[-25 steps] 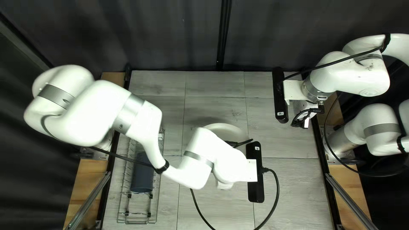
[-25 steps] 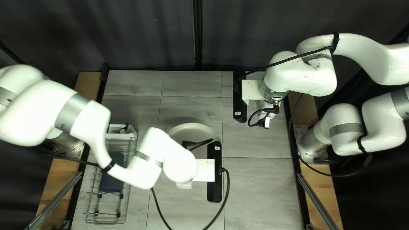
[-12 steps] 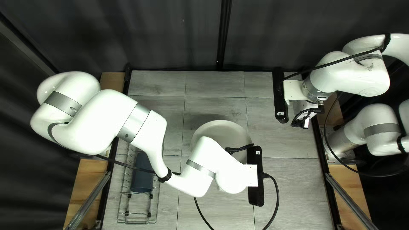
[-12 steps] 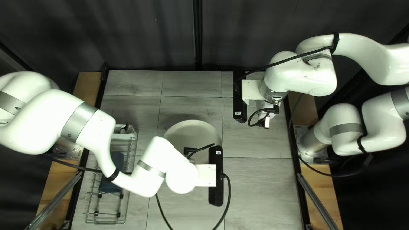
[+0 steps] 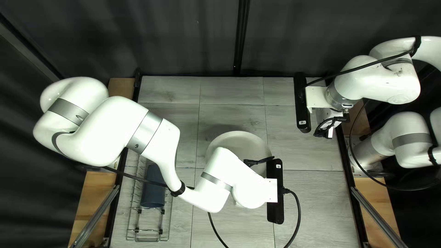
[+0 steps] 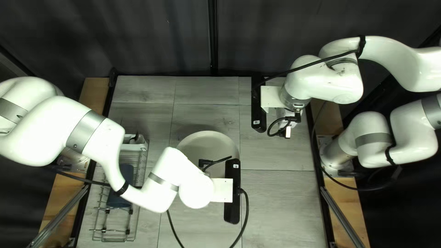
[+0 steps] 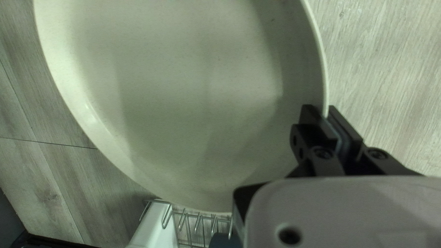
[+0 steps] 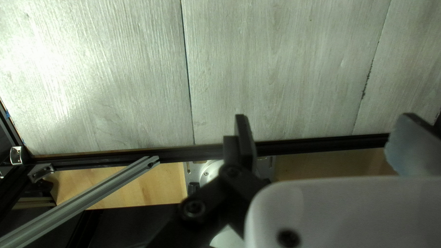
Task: Pick up and place plate onto table. Place down one fork to the left of the plate. Place spoon and knife to the right of the plate. Place cup above the knife and spoon
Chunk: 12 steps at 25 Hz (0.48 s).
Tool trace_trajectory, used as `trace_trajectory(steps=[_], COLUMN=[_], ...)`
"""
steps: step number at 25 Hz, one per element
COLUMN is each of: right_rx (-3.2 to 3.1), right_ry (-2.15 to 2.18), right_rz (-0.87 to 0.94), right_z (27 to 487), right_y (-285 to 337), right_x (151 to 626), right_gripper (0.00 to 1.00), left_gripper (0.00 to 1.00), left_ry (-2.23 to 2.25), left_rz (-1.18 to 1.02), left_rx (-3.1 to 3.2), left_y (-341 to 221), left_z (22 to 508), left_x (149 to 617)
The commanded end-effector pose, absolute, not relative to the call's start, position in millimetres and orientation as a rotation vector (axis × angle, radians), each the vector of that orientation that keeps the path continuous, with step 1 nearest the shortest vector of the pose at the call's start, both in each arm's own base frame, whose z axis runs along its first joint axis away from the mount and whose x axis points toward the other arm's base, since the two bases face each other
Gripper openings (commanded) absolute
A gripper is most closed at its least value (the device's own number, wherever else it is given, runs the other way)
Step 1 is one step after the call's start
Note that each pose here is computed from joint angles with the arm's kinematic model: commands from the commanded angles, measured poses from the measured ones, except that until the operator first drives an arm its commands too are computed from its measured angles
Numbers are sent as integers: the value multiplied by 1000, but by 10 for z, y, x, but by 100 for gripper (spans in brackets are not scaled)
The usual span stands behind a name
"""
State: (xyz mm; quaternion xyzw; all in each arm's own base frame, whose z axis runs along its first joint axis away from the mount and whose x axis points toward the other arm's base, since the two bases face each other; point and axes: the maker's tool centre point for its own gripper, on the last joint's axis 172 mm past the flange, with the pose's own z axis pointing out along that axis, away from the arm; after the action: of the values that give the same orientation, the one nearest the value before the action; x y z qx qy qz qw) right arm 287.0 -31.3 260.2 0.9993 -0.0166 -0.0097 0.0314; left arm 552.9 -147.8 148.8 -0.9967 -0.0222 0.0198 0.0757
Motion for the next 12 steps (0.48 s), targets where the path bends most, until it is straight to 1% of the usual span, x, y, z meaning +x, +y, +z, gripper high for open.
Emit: trace_trajectory(steps=[1,12], right_rx=[3078,3078], right_ry=[-51,-51], right_rz=[-30,-30], right_z=[2602,2602], right_y=[-313,-313], right_x=[2870,2870], right_gripper=[100,100], left_gripper=[0,0], left_ry=[-87,51], left_rz=[105,55], left_rx=[-3048,-2963], left_y=[-1525,-1639], left_z=[1536,1224], left_x=[5650,5965])
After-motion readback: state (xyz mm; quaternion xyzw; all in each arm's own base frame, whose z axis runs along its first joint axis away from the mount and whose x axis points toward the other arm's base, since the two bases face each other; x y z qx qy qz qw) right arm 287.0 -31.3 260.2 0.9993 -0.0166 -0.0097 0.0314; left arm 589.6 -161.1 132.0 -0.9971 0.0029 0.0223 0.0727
